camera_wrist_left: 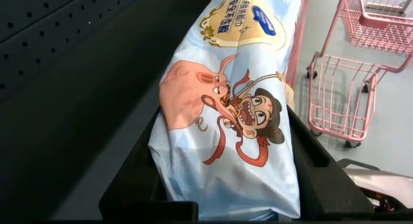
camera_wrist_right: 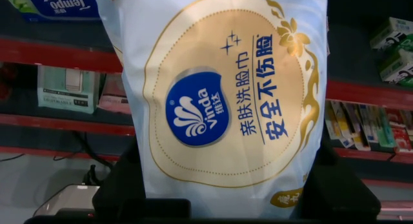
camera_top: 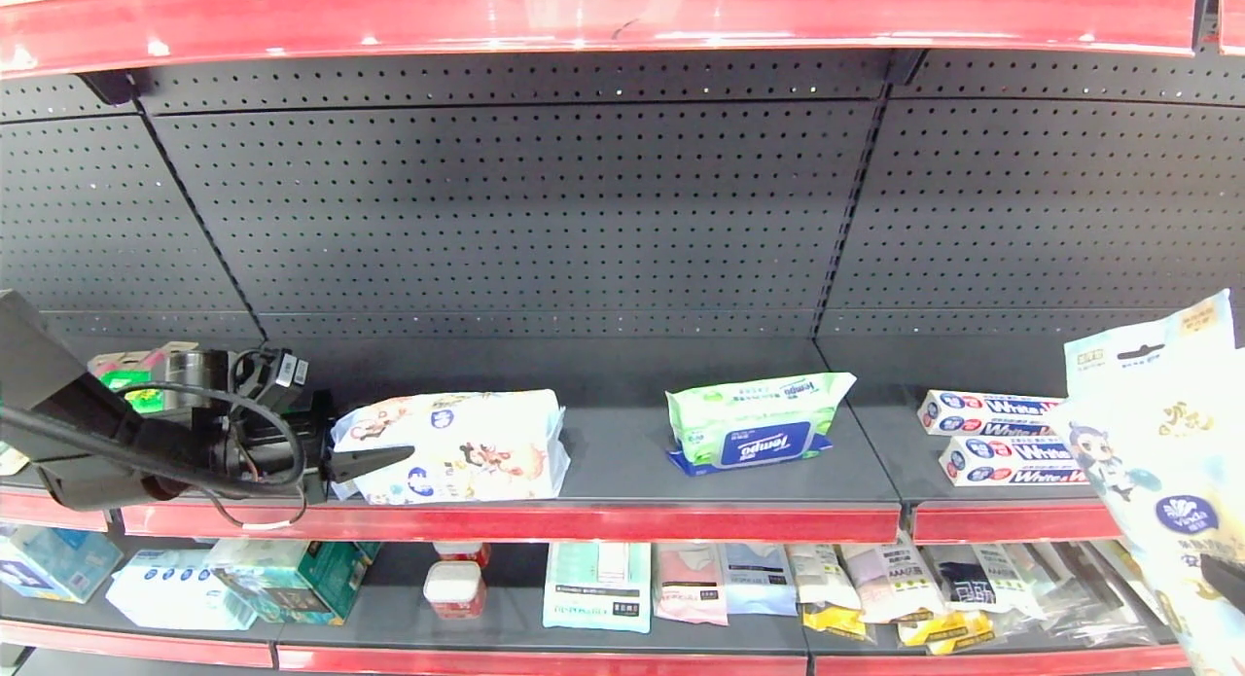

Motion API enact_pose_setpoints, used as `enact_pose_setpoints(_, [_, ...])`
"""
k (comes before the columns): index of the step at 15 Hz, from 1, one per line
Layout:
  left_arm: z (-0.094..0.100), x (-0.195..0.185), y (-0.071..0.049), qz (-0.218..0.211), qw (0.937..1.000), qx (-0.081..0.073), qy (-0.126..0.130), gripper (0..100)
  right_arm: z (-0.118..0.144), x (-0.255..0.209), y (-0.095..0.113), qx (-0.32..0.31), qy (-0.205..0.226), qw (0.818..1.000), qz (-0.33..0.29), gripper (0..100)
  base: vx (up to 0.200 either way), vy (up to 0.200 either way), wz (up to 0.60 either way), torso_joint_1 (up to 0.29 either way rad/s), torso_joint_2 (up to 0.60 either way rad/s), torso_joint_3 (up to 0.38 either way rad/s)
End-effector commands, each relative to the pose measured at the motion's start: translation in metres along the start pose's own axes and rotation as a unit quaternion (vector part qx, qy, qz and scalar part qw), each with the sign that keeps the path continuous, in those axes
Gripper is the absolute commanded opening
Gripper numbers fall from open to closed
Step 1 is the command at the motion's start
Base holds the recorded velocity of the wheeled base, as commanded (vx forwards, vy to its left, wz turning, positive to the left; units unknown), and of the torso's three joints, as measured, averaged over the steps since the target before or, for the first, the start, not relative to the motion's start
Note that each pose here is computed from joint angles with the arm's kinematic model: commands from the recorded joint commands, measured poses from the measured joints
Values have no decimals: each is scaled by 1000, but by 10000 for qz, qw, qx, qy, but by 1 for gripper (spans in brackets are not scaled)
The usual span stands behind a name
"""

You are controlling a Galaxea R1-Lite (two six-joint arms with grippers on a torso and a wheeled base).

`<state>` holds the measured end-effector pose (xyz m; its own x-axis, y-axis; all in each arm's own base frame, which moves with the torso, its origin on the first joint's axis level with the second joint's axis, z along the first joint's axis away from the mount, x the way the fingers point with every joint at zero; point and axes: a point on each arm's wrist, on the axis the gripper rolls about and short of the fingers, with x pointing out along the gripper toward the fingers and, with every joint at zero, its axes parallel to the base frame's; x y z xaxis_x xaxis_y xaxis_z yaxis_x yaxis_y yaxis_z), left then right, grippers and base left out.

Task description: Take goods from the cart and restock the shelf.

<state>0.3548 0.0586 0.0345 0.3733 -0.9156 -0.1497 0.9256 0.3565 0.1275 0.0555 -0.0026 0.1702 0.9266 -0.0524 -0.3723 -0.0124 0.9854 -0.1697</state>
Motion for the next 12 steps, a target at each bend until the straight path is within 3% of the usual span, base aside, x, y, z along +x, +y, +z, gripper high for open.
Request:
enact_pose_setpoints(1, [-5, 1, 6, 1, 10000, 35, -7, 0, 1, 0, 0, -1, -3, 10000, -16, 0, 0, 0, 0, 0, 0, 0])
enact_pose_setpoints(12, [5, 3, 3, 8, 10000, 26, 26, 0, -1, 0, 0, -2, 36, 10000, -55, 0, 0, 0, 0, 0, 0, 0])
